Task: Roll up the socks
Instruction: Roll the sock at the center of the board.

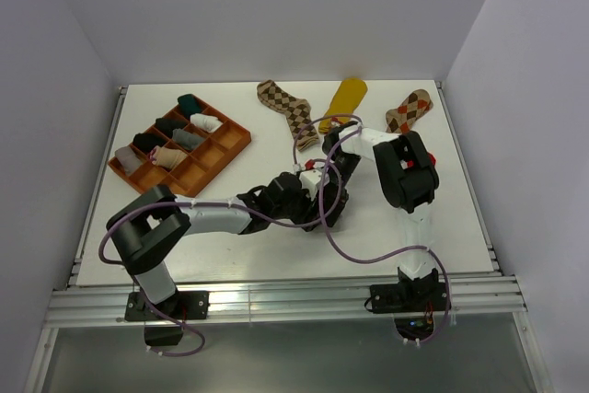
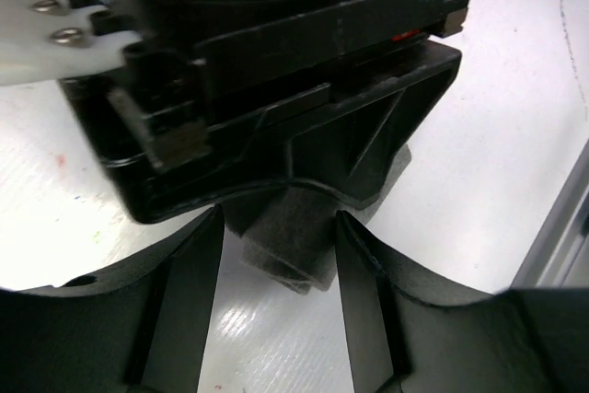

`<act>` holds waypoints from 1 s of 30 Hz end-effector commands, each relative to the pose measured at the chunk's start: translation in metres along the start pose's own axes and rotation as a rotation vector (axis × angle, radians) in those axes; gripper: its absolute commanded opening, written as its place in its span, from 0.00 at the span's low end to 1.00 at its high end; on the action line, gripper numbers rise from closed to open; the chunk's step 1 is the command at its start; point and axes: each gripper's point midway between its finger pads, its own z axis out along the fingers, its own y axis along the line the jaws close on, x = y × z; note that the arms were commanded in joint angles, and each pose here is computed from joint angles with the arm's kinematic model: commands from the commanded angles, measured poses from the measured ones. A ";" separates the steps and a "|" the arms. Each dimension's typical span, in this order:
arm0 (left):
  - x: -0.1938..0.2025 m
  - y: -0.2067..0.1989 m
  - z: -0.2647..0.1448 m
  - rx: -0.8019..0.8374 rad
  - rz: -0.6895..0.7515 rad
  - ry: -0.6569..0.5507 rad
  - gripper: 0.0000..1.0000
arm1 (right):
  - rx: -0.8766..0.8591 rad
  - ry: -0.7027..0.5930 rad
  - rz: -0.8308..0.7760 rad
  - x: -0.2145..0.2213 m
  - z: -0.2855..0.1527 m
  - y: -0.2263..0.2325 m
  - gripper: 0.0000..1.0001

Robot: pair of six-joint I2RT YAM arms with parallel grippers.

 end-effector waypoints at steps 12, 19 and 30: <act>0.017 -0.024 0.015 0.144 -0.016 0.073 0.55 | 0.087 0.051 0.012 0.008 0.002 -0.035 0.24; 0.033 -0.020 0.022 0.116 -0.075 0.136 0.11 | 0.137 0.030 0.003 0.006 -0.001 -0.039 0.29; 0.081 -0.009 0.024 0.053 -0.176 0.297 0.00 | 0.221 -0.104 -0.024 -0.007 -0.028 -0.027 0.52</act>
